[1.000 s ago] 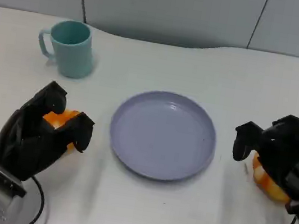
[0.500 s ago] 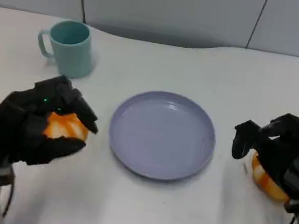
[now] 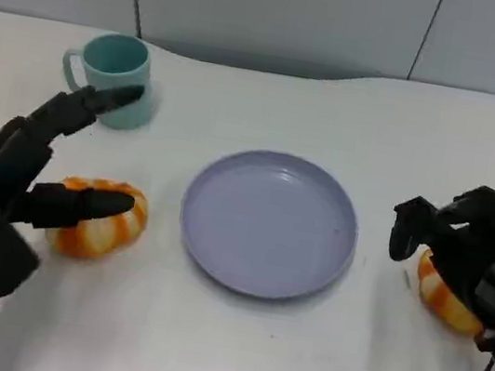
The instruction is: Grasp the bread from the table and place it into the plate.
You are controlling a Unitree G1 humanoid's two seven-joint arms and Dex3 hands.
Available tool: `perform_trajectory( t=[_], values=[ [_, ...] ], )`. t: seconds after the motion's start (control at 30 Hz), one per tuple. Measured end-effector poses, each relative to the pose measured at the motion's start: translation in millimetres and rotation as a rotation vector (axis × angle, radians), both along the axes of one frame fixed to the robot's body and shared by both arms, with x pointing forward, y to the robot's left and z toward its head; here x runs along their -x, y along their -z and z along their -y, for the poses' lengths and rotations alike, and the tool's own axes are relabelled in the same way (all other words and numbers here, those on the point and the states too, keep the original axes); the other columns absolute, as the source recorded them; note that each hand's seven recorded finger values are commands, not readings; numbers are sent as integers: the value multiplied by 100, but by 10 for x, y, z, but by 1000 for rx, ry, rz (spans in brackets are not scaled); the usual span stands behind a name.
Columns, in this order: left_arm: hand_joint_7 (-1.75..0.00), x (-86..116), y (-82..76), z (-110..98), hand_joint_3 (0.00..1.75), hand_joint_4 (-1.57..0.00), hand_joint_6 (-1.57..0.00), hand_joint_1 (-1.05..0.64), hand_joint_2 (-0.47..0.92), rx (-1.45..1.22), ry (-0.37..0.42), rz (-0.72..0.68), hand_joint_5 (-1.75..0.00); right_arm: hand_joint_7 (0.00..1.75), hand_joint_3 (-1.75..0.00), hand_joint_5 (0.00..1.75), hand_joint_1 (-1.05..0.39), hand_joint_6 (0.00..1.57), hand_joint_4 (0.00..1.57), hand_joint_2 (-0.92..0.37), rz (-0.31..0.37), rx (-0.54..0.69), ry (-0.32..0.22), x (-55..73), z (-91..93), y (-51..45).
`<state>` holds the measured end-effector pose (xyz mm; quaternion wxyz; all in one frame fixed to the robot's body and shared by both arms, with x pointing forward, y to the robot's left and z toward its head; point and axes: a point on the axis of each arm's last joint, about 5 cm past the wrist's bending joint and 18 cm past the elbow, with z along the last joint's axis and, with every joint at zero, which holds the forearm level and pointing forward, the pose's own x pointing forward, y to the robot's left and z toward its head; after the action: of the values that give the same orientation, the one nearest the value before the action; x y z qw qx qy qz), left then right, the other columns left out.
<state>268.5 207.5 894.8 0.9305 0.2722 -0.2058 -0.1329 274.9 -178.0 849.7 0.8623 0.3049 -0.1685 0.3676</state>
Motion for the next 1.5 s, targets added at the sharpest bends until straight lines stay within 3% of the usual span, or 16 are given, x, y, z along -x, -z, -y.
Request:
perform_trajectory(
  t=[0.17,0.43,0.57,0.7,0.87,0.93,1.0,1.1,1.3,1.5],
  values=[
    [-8,-164,117,95,13,-9,-19,-102,92,-159,-35,-211,-28,37,0,139,-56,105,70,-89,1,5,-10,4,12,3],
    [-7,-202,187,171,4,-14,-26,-92,85,-254,-12,-324,-31,35,0,136,-55,106,70,-89,-6,5,-13,17,26,16],
    [-5,-209,305,301,1,-16,-29,-88,84,-407,-18,-458,-30,33,0,137,-55,106,69,-89,0,9,-16,18,49,2],
    [-4,-264,275,366,0,-26,-32,-73,79,-483,-40,-449,-33,33,0,137,-53,106,69,-89,9,16,-17,22,77,-14],
    [-1,-242,318,389,0,-64,-27,-28,73,-585,-71,-385,-50,33,0,138,-54,108,71,-87,-7,18,-27,40,88,-3],
    [0,-229,334,387,0,-71,-26,-13,74,-625,-85,-337,-53,34,0,138,-55,108,70,-88,-10,24,-21,39,90,-14],
    [-1,-219,342,364,2,-79,-27,1,79,-644,-97,-304,-68,35,0,139,-56,108,71,-88,-11,31,-15,43,91,-20],
    [-5,-214,336,312,1,-92,-38,7,77,-642,-114,-278,-75,40,0,142,-56,106,69,-89,-3,38,-1,52,95,-30],
    [-7,-209,318,260,0,-102,-56,10,70,-616,-130,-234,-64,44,0,144,-53,101,67,-89,-5,38,1,67,95,-19],
    [-4,-244,251,230,1,-107,-58,8,71,-548,-165,-181,-61,44,0,142,-52,101,68,-88,-21,30,-6,70,95,-1]
  ],
)
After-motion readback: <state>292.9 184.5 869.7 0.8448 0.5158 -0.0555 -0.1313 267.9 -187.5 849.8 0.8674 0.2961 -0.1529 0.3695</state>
